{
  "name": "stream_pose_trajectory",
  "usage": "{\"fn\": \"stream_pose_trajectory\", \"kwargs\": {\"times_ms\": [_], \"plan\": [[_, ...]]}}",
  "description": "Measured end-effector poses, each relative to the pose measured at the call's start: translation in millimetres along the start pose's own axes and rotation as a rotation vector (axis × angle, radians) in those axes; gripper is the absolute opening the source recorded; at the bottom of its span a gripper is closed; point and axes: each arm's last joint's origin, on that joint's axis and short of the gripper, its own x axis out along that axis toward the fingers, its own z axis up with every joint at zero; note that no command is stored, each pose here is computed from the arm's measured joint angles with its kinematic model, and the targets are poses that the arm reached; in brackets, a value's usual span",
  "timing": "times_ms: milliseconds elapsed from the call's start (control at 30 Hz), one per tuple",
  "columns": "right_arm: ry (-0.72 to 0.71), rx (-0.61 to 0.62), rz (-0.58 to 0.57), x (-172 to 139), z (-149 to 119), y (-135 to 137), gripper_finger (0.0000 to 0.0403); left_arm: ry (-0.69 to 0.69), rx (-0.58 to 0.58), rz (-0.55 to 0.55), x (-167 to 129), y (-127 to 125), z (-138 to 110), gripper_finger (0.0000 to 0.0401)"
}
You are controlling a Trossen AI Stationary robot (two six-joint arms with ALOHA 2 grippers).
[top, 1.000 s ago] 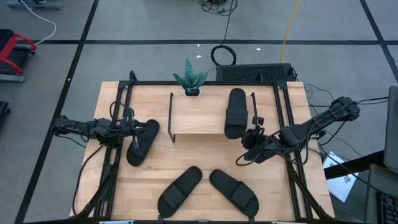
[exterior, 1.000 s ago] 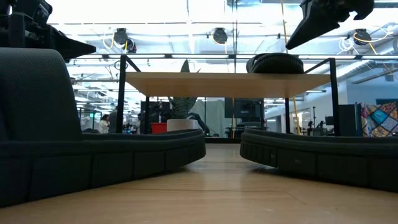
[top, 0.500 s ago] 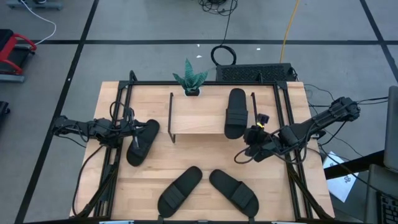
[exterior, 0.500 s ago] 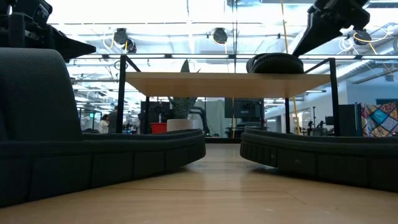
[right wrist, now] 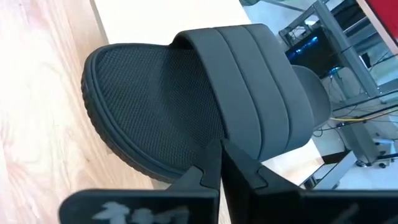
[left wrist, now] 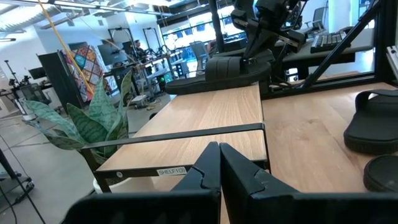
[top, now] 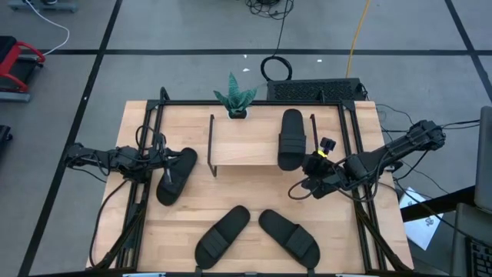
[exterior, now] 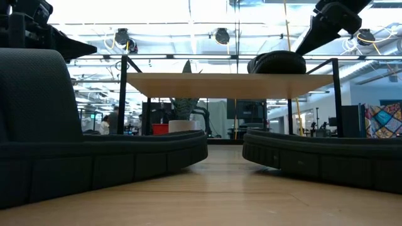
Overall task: Pick and place slides into the shelf
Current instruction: Put the top black slide on the shelf
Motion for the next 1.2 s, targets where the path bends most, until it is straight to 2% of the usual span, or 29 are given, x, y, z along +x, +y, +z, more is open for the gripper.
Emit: {"fn": "stream_pose_trajectory", "kwargs": {"times_ms": [267,500,800,967,1067,1200], "plan": [[0.018,0.028,0.033,0.0,-0.4,0.9,0.0000,0.000,-0.002,0.000,0.0,0.0,0.0,0.0001],[0.041,0.043,0.110,-1.6,-0.8,4.7,0.0000,0.000,-0.002,0.001,0.0,0.0,0.0,0.0001],[-0.164,-0.023,0.126,-11.0,17.0,16.2,0.0000,0.000,-0.001,0.000,0.0,0.0,0.0,0.0001],[-0.228,-0.091,0.146,-16.1,22.4,18.6,0.0000,0.000,-0.002,0.000,0.0,0.0,0.0,0.0001],[-0.254,-0.090,0.184,-23.4,22.2,11.6,0.0000,0.000,-0.002,0.000,0.0,0.0,0.0,0.0001],[-0.310,-0.054,0.242,-36.3,21.5,-12.5,0.0000,0.000,0.000,0.000,0.0,0.0,0.0,0.0001]]}}
